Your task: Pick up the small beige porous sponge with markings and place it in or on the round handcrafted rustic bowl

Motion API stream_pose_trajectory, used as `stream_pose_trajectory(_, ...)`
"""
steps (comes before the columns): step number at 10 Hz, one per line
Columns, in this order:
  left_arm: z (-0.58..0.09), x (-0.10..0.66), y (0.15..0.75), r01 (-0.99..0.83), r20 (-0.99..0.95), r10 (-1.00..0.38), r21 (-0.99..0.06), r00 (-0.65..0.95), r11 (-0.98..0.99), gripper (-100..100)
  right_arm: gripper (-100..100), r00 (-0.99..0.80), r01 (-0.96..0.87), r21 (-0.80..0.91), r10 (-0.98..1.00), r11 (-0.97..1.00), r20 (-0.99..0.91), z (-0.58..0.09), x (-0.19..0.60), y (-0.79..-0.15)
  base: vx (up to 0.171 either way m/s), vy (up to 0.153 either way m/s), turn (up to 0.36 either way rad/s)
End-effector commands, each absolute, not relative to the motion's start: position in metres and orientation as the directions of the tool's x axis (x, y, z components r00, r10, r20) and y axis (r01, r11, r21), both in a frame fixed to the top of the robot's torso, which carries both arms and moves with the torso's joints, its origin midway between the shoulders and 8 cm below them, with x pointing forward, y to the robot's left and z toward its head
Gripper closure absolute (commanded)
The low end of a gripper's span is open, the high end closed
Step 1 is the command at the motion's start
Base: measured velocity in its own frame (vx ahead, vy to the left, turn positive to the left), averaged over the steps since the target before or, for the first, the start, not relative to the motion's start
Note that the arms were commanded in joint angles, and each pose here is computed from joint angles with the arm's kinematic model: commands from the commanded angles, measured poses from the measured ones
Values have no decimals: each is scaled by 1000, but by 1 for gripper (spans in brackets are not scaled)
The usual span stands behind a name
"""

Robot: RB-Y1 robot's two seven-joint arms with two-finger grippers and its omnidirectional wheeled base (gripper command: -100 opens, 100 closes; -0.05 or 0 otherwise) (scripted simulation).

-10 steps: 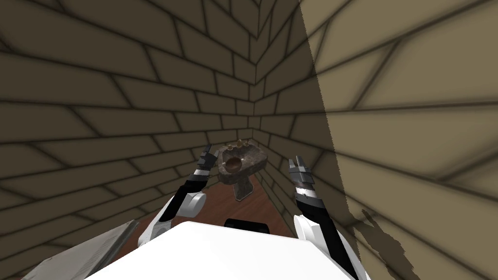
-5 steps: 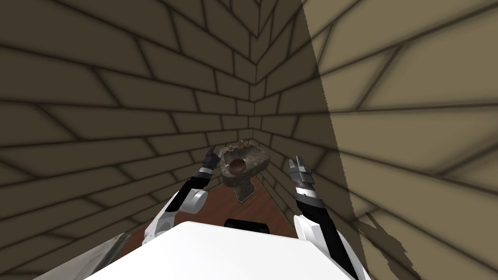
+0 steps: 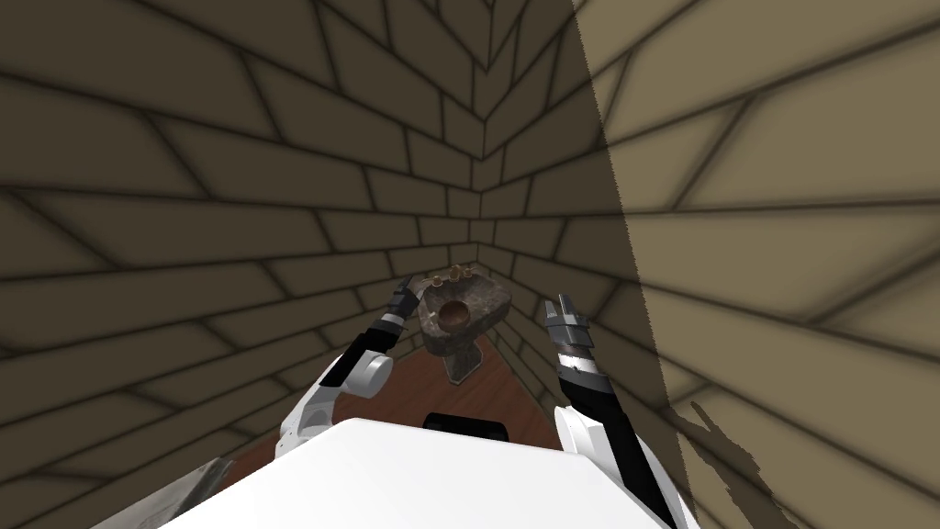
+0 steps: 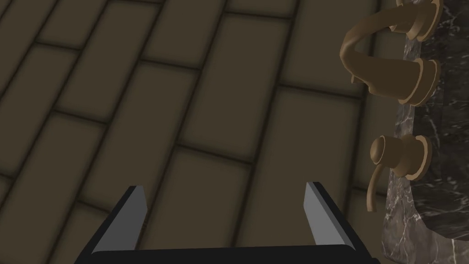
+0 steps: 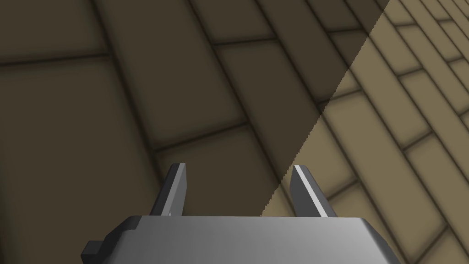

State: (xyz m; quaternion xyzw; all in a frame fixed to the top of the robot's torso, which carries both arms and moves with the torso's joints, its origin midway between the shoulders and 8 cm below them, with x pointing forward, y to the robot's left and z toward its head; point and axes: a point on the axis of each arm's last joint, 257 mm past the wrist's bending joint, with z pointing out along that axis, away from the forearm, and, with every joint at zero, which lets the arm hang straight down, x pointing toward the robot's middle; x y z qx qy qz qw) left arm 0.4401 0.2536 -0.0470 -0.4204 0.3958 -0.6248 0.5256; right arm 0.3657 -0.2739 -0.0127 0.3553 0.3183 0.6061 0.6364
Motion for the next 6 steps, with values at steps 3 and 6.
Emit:
stream_pose_trajectory(3,-65,454,246,228,183,-975,-951,-125,-208,-100,0,63,-545,838,998,13,26,-13,366,-274,6,93,-79)
stream_pose_trajectory(6,-80,464,239,152,234,-962,-955,-138,-254,-100,0,63,-545,838,998,13,25,-13,366,-274,8,144,-111)
